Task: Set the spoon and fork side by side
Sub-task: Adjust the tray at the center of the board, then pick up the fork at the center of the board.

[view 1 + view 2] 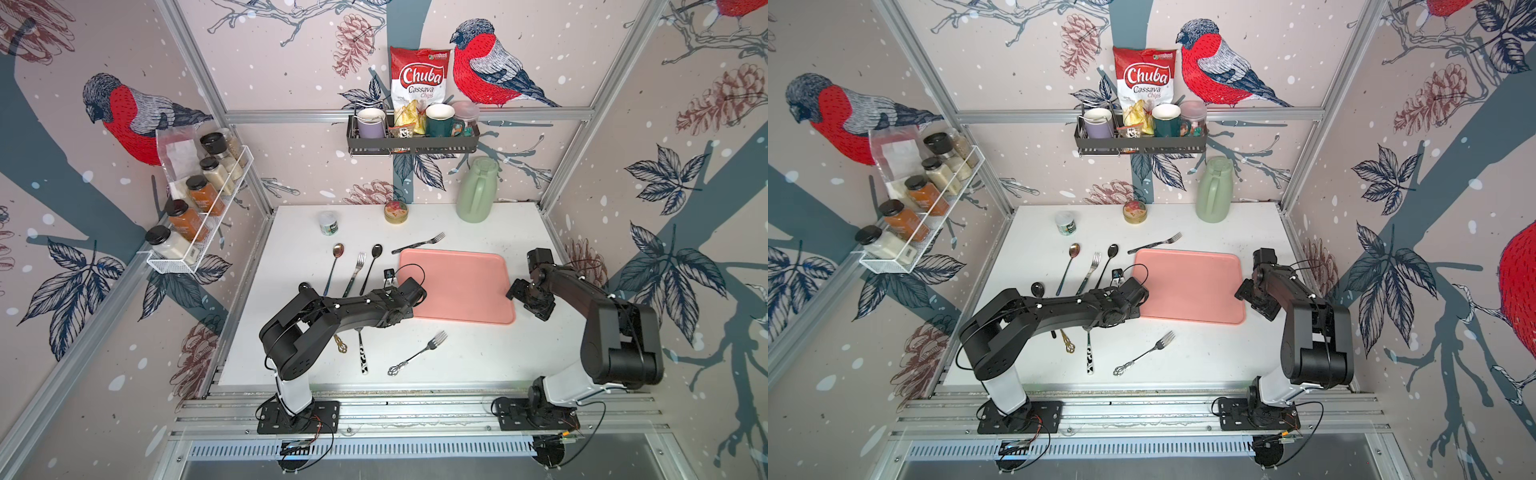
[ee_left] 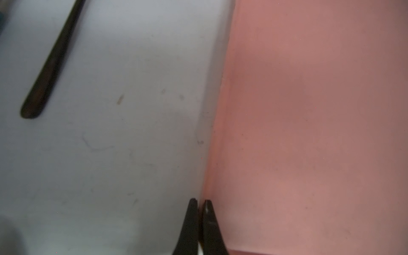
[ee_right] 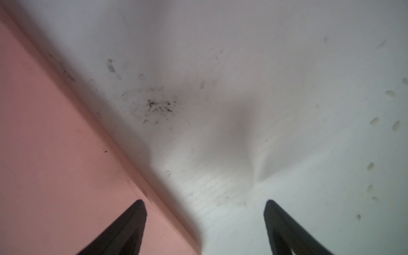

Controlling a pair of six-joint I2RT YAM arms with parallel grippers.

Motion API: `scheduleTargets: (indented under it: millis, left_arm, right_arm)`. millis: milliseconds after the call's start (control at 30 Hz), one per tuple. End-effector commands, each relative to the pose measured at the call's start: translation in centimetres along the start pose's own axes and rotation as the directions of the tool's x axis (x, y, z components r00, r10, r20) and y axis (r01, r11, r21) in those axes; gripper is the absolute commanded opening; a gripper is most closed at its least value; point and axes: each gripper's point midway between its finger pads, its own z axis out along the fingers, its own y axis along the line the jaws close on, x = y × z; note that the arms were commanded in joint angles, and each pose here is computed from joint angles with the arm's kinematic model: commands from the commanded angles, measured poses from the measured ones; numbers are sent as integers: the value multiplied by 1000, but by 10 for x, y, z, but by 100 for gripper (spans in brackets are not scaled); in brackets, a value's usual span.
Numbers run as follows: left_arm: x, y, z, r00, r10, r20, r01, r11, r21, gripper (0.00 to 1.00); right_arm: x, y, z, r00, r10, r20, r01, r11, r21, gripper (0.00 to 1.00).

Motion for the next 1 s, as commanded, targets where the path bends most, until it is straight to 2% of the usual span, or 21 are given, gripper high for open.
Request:
scheduleTargets:
  millis: [0, 200, 300, 333, 400, 433, 500, 633, 767, 833, 900, 967]
  left_arm:
    - [9, 29, -7, 998, 60, -34, -63, 993, -103, 0]
    - [13, 39, -8, 982, 165, -88, -173, 981, -92, 0]
    - [11, 46, -13, 976, 186, -115, -197, 976, -90, 0]
    - [9, 48, -17, 976, 189, -112, -200, 976, -92, 8]
    - [4, 50, -28, 974, 205, -95, -213, 973, -87, 41]
    - [1, 51, -35, 973, 213, -85, -220, 972, -84, 53]
    - [-2, 52, -50, 969, 238, -68, -243, 967, -76, 63]
    - [-3, 72, -77, 963, 265, -57, -270, 955, -126, 67]
    - [21, 105, -86, 968, 218, -122, -240, 950, -200, 67]
    - [37, 122, -88, 975, 177, -138, -204, 953, -224, 64]
    - [53, 124, -91, 979, 151, -134, -174, 968, -181, 62]
    - [61, 102, -97, 980, 179, -88, -183, 982, -48, 62]
  right_arm:
    - [0, 11, -4, 1000, -11, 0, 11, 999, -33, 86]
    - [-1, 32, -27, 998, -46, 45, 51, 992, -115, 87]
    - [1, 43, -46, 991, -107, 79, 116, 985, -125, 87]
    - [2, 45, -51, 989, -118, 89, 129, 983, -130, 88]
    - [4, 50, -62, 986, -124, 108, 140, 978, -153, 88]
    - [6, 53, -68, 985, -126, 118, 145, 975, -171, 88]
    - [8, 60, -80, 981, -130, 142, 157, 967, -201, 88]
    - [17, 72, -101, 971, -141, 195, 188, 950, -250, 88]
    - [25, 82, -116, 962, -152, 228, 216, 933, -287, 89]
    - [28, 86, -120, 960, -155, 235, 223, 927, -301, 89]
    - [32, 91, -123, 957, -164, 239, 236, 920, -315, 89]
    - [37, 97, -124, 956, -173, 236, 247, 909, -335, 89]
